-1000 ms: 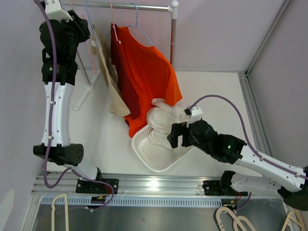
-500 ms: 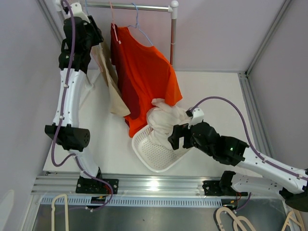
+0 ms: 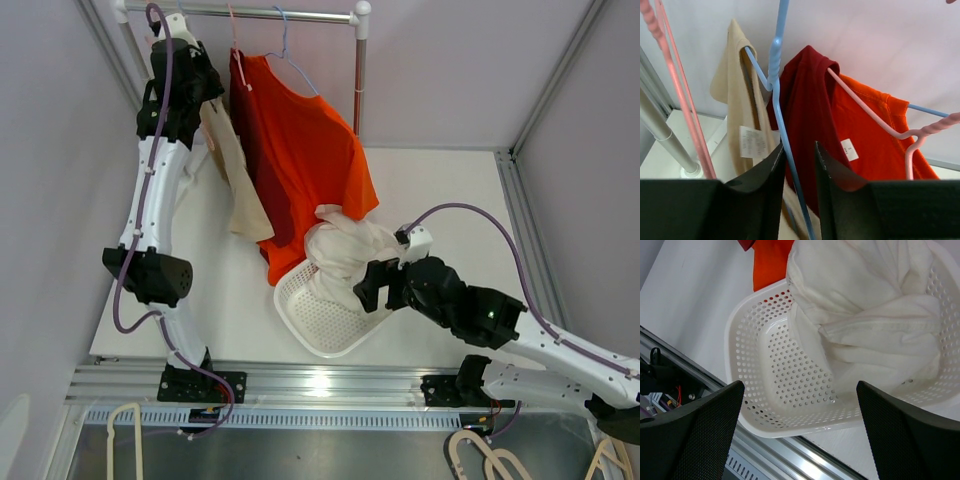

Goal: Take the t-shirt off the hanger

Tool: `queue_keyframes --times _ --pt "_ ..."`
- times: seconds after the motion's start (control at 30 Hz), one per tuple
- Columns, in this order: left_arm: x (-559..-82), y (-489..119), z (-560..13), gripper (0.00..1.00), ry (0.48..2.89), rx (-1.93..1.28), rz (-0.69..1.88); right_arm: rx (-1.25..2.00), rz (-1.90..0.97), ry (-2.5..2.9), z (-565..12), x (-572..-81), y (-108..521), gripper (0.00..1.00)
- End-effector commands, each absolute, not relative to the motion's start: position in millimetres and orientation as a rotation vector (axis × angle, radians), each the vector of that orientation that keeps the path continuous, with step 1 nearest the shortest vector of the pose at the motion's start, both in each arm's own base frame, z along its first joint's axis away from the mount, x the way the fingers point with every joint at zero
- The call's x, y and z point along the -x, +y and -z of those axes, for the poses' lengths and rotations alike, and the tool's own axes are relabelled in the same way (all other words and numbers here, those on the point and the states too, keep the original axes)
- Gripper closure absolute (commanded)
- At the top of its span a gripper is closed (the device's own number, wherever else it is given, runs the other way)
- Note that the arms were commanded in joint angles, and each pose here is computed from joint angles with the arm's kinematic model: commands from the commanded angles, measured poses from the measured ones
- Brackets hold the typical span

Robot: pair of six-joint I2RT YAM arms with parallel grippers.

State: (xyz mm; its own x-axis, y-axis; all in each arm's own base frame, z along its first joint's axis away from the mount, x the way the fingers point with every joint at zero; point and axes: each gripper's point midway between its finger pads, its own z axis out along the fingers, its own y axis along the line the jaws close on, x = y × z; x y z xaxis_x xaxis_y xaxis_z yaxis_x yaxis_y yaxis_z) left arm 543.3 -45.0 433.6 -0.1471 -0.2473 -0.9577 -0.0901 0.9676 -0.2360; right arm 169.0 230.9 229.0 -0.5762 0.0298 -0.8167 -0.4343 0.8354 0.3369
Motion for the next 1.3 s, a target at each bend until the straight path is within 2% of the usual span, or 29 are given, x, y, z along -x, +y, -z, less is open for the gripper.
queue_keyframes --times 0.0,0.07,0.1,0.13,0.37,0.6,0.73,0.97,1.03,1.07,1.13,1.27 --pt "-544.6 -44.0 -443.4 0.68 1.682 0.265 0.121 0.268 -0.653 2.087 -230.1 -168.9 227.9 0.01" --pt "-545.0 -42.0 -445.7 0.74 1.674 0.269 0.110 0.267 -0.652 2.087 -230.2 -168.9 227.4 0.01" --pt "-544.9 -41.1 -446.4 0.83 1.671 0.271 0.105 0.268 -0.648 2.087 -229.8 -169.2 227.3 0.01" --pt "-543.5 -40.3 -449.5 0.99 1.664 0.271 0.102 0.269 -0.648 2.085 -230.1 -169.3 227.5 0.01" --pt "-526.4 -48.3 -502.2 0.99 1.549 0.185 0.086 0.289 -0.651 2.082 -227.4 -170.9 232.9 0.00" --pt "-469.6 -59.3 -575.7 0.99 1.375 0.096 0.033 0.321 -0.663 2.042 -233.3 -175.1 240.7 0.01" --pt "-441.8 -50.8 -594.2 0.99 1.343 0.129 0.021 0.334 -0.663 2.028 -237.5 -176.8 243.4 0.01" --pt "-421.3 -34.7 -575.7 0.99 1.407 0.207 -0.021 0.345 -0.673 2.027 -238.3 -176.1 245.8 0.00" --pt "-418.8 -30.9 -550.4 0.99 1.478 0.267 -0.030 0.354 -0.686 2.017 -241.4 -175.3 247.7 0.01" --pt "-402.4 -27.8 -556.8 0.99 1.458 0.292 -0.026 0.372 -0.696 2.007 -243.4 -174.3 249.7 0.00" --pt "-401.0 -23.3 -526.8 0.99 1.488 0.362 -0.048 0.397 -0.728 1.967 -252.8 -173.3 254.3 0.01" --pt "-369.7 -30.0 -503.2 0.99 1.498 0.413 -0.005 0.543 -0.775 1.806 -277.0 -165.1 268.6 0.01"
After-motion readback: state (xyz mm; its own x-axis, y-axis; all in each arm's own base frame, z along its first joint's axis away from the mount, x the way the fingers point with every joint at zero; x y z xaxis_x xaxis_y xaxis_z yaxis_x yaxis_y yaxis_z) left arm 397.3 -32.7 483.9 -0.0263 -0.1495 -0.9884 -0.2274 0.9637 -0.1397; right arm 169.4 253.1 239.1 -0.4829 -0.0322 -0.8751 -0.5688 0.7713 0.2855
